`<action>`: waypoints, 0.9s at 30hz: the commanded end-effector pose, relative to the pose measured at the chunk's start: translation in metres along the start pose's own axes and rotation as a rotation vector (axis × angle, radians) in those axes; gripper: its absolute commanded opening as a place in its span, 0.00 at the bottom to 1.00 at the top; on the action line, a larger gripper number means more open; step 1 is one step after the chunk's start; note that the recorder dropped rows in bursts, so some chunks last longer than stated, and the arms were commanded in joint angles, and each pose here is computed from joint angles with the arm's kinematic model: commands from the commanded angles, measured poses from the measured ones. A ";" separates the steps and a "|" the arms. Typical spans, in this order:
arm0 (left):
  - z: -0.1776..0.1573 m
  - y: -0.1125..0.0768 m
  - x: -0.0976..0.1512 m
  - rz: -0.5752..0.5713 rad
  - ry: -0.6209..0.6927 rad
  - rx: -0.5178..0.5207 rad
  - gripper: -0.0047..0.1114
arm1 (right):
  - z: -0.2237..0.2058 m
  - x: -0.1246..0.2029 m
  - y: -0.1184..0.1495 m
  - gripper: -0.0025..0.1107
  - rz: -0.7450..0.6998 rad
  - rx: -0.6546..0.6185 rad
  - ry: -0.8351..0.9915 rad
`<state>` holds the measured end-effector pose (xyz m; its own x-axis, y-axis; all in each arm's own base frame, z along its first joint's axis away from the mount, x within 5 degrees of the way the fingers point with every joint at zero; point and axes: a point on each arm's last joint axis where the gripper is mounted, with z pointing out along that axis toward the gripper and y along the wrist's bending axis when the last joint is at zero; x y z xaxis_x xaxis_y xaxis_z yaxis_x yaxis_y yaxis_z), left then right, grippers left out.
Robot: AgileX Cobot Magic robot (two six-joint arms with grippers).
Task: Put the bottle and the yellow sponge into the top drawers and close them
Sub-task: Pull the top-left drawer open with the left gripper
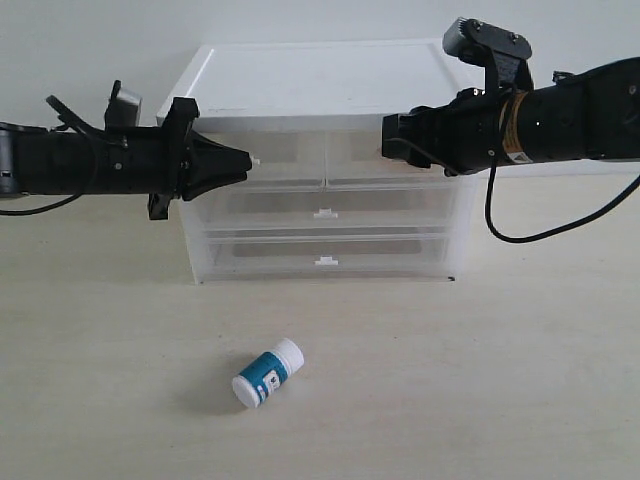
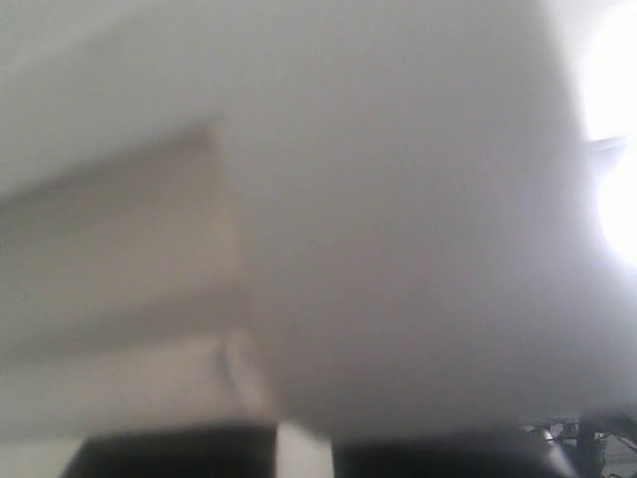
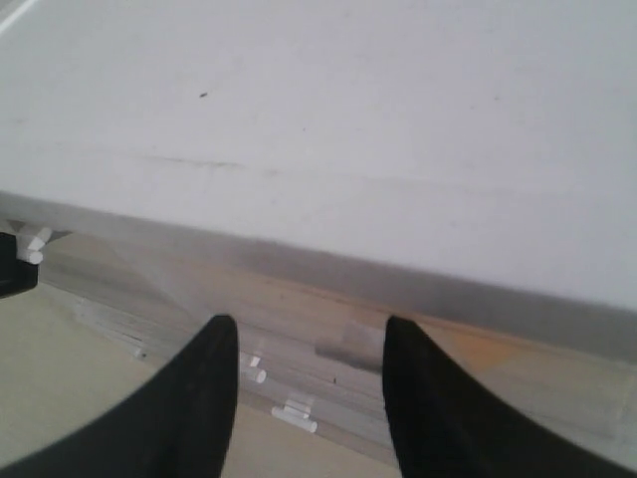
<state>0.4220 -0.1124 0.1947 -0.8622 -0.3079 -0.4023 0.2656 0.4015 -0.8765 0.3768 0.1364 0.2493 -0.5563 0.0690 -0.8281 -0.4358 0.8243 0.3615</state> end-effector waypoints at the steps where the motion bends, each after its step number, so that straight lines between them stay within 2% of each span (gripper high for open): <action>1: -0.001 -0.008 0.006 0.013 0.026 0.079 0.07 | -0.002 -0.002 -0.003 0.40 -0.022 0.026 -0.008; 6: -0.003 -0.008 0.017 0.001 0.055 0.129 0.07 | -0.002 -0.002 -0.004 0.40 -0.029 0.036 -0.009; 10: -0.009 -0.009 0.028 0.010 0.054 0.128 0.07 | -0.002 -0.003 -0.005 0.40 -0.034 0.041 -0.009; 16: -0.020 -0.022 0.043 0.029 0.085 0.181 0.07 | -0.002 -0.003 -0.005 0.40 -0.032 0.041 -0.012; 27: -0.042 -0.028 0.086 0.045 0.122 0.181 0.07 | -0.002 -0.003 -0.004 0.40 -0.032 0.037 -0.012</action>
<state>0.3390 -0.1096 0.1859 -0.8924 -0.2318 -0.3872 0.3033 0.3271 -0.8950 0.3772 0.1358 0.2492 -0.5454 0.0502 -0.8367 -0.4430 0.8302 0.3386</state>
